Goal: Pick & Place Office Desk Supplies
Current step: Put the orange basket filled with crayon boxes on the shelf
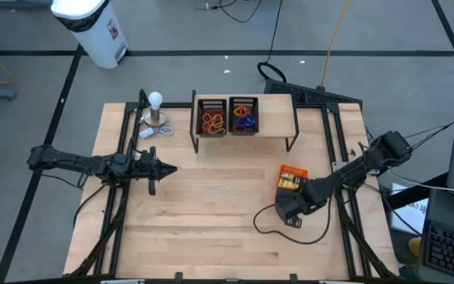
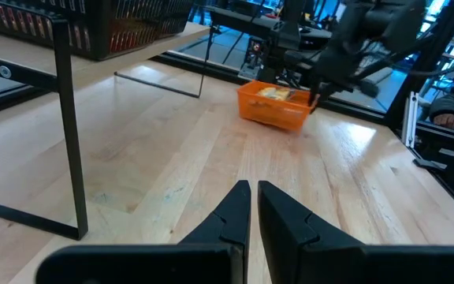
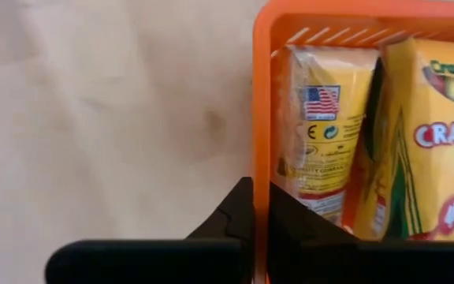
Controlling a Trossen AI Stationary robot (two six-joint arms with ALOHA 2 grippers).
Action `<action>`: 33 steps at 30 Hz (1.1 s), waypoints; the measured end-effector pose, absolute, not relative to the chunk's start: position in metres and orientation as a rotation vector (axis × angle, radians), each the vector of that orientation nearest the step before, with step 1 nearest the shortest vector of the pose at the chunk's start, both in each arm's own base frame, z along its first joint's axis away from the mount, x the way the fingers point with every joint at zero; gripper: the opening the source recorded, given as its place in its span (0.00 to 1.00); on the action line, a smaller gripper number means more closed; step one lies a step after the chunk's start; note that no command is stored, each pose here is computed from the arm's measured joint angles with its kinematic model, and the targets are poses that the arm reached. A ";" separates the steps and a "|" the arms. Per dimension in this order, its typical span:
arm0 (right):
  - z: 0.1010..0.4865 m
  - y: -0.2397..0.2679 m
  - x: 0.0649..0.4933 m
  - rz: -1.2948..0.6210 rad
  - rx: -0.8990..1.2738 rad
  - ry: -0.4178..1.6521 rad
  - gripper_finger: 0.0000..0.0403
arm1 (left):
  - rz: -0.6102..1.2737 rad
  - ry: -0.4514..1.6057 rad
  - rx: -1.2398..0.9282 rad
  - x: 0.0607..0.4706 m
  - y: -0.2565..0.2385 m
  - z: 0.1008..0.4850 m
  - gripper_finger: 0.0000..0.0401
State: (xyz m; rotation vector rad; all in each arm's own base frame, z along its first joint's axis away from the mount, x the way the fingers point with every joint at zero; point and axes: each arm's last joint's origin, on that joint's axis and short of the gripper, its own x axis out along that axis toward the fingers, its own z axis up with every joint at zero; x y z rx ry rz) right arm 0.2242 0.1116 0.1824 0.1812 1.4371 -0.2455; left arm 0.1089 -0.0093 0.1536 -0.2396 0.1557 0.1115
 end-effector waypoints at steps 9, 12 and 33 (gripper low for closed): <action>0.233 0.143 0.230 -0.179 0.101 1.329 0.00 | 0.112 0.156 -0.242 0.109 -0.009 0.154 0.06; 0.250 0.147 0.231 -0.192 0.069 1.293 0.00 | 0.112 0.155 -0.246 0.109 -0.009 0.154 0.06; 0.347 0.108 0.238 -0.209 -0.153 1.286 0.00 | 0.113 0.155 -0.256 0.109 -0.009 0.154 0.06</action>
